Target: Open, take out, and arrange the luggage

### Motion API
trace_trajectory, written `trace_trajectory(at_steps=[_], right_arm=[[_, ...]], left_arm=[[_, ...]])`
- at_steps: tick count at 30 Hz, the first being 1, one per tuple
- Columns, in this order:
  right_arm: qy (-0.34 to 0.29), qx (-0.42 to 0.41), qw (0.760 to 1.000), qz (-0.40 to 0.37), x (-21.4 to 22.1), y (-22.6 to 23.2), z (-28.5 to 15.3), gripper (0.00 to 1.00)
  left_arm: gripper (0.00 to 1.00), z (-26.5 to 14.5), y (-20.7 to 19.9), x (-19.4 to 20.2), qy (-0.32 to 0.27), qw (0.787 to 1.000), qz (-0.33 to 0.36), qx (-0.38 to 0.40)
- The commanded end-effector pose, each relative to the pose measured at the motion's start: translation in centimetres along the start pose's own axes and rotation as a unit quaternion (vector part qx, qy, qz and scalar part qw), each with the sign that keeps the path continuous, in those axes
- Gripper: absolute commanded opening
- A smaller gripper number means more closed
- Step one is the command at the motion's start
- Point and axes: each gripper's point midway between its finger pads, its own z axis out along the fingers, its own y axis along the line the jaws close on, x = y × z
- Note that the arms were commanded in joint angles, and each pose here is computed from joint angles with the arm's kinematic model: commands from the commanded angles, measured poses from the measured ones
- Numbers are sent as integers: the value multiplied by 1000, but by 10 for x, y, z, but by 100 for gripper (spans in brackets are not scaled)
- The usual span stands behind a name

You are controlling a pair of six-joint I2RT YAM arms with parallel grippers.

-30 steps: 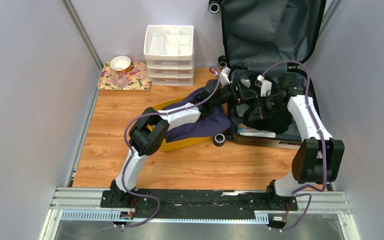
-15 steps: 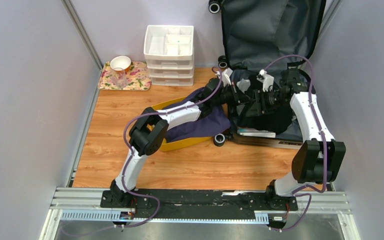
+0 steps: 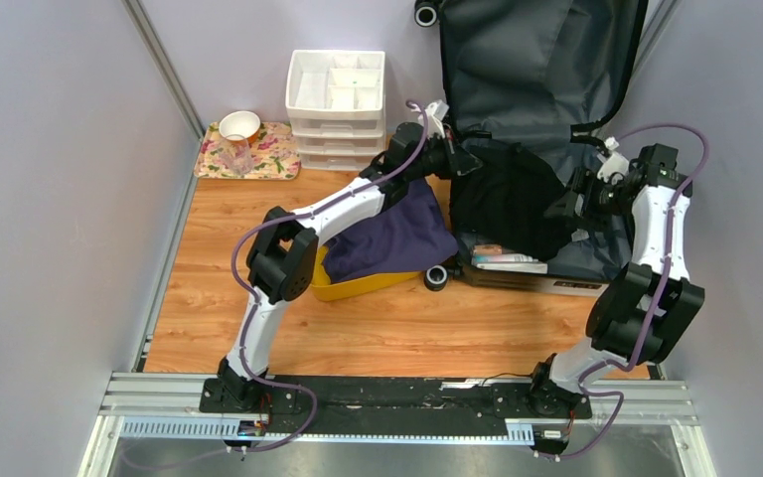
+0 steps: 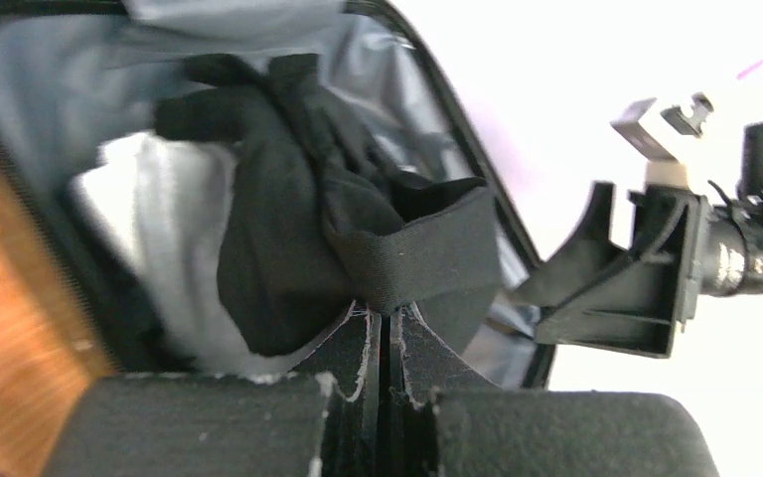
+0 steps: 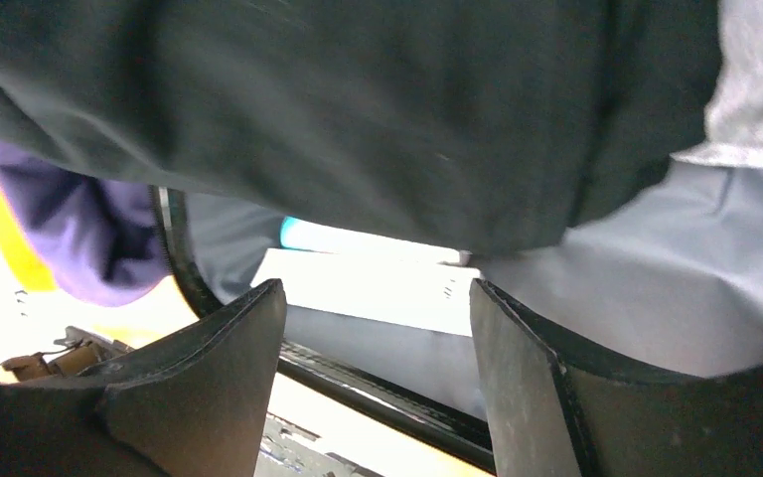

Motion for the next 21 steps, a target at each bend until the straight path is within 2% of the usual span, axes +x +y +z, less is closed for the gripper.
trace_trajectory(at_steps=[1, 5, 10, 14, 21], right_arm=[[-5, 70, 997, 35, 4, -36, 13, 71], [6, 101, 993, 61, 13, -60, 30, 72], [11, 140, 986, 87, 21, -84, 43, 75], [-20, 119, 989, 80, 8, -86, 57, 77], [-35, 66, 994, 76, -9, -81, 83, 77]], left_arm=[[0, -27, 34, -48, -44, 997, 21, -58], [0, -36, 63, -44, -39, 994, 27, -96], [0, -37, 74, -44, -38, 993, 40, -107], [0, -35, 76, -42, -36, 993, 39, -105], [0, -32, 77, -37, -31, 994, 35, -95]])
